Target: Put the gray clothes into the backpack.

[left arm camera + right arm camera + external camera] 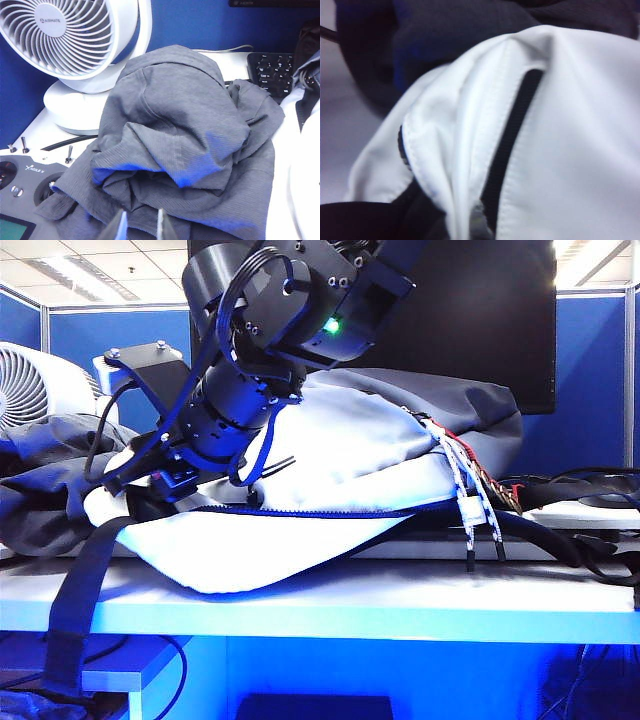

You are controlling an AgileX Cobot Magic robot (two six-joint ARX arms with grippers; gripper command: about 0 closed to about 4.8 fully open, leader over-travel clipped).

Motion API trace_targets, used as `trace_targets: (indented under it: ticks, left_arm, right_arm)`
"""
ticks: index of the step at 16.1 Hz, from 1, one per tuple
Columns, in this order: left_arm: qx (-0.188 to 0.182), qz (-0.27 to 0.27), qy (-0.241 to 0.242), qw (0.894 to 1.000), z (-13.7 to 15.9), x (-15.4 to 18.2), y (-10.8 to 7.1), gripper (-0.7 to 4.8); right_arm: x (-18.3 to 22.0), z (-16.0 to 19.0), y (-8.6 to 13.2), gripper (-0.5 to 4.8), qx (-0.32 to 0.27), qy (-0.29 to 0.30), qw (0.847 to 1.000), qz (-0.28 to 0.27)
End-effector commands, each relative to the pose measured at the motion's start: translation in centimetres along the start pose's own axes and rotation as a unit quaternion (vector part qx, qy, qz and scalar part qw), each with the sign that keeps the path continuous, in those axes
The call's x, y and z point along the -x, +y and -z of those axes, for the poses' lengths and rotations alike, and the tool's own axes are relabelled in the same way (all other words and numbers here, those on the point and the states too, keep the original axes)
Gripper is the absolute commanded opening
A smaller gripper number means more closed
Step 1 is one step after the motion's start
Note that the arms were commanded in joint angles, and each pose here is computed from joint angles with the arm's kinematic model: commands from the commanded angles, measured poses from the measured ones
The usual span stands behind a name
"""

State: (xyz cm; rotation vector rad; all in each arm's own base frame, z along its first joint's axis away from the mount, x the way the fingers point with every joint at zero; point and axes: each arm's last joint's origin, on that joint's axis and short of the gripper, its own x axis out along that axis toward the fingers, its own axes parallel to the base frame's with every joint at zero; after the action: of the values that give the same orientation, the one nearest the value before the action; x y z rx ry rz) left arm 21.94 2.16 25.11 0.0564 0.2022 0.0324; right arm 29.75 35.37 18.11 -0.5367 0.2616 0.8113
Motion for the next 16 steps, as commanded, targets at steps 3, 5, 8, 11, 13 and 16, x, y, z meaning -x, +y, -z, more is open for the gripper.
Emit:
trace_targets:
  ticks: [3,5,8,11,13,16]
  left_arm:
    - [0.001,-0.002,-0.007,1.000,-0.2,0.0,0.0,0.94]
    - [0.000,-0.002,-0.007,1.000,-0.2,0.0,0.0,0.94]
    - [0.009,-0.003,-0.034,0.999,-0.7,0.1,0.1,0.94]
    - [0.008,-0.006,-0.060,0.998,-1.2,0.1,0.1,0.94]
    - [0.013,-0.005,-0.062,0.998,-1.2,-0.1,0.1,0.94]
    - [0.029,0.002,-0.044,0.999,-0.3,-1.4,0.1,1.04]
  right_arm:
    - [0.2,-1.2,-0.9,-0.05,-0.004,-0.019,0.999,0.048]
    - [0.8,-2.7,-2.1,-0.05,-0.006,-0.015,0.998,0.061]
    - [3.4,-6.0,-5.3,-0.06,-0.016,-0.057,0.994,0.092]
    - [7.1,-8.8,-9.5,-0.06,-0.033,-0.089,0.986,0.134]
    - [9.6,-9.9,-11.9,-0.06,-0.053,-0.113,0.979,0.159]
    - [11.9,-10.5,-13.9,-0.06,-0.064,-0.129,0.972,0.185]
